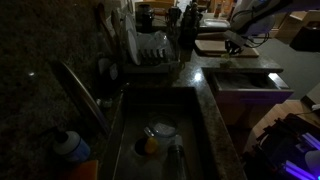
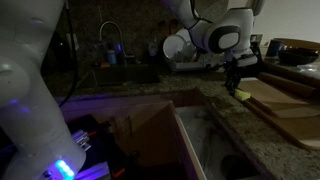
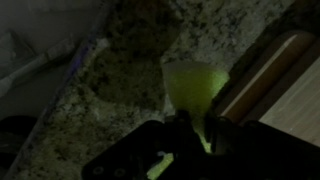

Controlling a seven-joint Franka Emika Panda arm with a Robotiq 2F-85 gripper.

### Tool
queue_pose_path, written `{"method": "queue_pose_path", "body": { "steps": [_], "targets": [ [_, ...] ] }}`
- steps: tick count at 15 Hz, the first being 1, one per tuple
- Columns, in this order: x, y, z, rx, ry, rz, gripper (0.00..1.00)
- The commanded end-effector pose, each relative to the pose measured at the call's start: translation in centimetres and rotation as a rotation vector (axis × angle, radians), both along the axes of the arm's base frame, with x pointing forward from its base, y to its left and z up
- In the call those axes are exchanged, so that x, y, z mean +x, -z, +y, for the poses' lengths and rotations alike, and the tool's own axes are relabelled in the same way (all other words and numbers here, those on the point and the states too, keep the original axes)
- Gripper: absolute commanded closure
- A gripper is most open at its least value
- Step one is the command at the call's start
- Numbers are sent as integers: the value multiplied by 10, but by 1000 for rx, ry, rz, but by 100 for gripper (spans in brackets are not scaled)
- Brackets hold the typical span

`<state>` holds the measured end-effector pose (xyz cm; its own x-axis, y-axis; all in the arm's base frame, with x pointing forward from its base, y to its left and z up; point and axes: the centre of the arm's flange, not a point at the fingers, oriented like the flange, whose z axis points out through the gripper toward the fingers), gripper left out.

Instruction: Put the sponge in the open drawer

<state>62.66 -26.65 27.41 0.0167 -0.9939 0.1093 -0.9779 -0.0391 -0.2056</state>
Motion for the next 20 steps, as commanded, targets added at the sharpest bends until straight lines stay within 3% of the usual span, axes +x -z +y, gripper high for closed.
{"method": "queue_pose_path", "body": {
  "steps": [1, 4, 6, 10, 11, 14, 15, 16, 20],
  "targets": [
    [-13, 9, 23, 93, -50, 85, 96],
    [-8, 44, 57, 208, -133, 201, 96],
    [-8, 58, 71, 237, -127, 257, 96],
    [-3, 58, 65, 170, -57, 261, 96],
    [-2, 37, 61, 177, -83, 211, 83],
    [-1, 37, 63, 167, -66, 216, 83],
    [-1, 37, 63, 167, -66, 216, 96],
    [-7, 37, 63, 75, 43, 253, 96],
    [-59, 22, 80, -26, 240, 235, 96]
  ]
}}
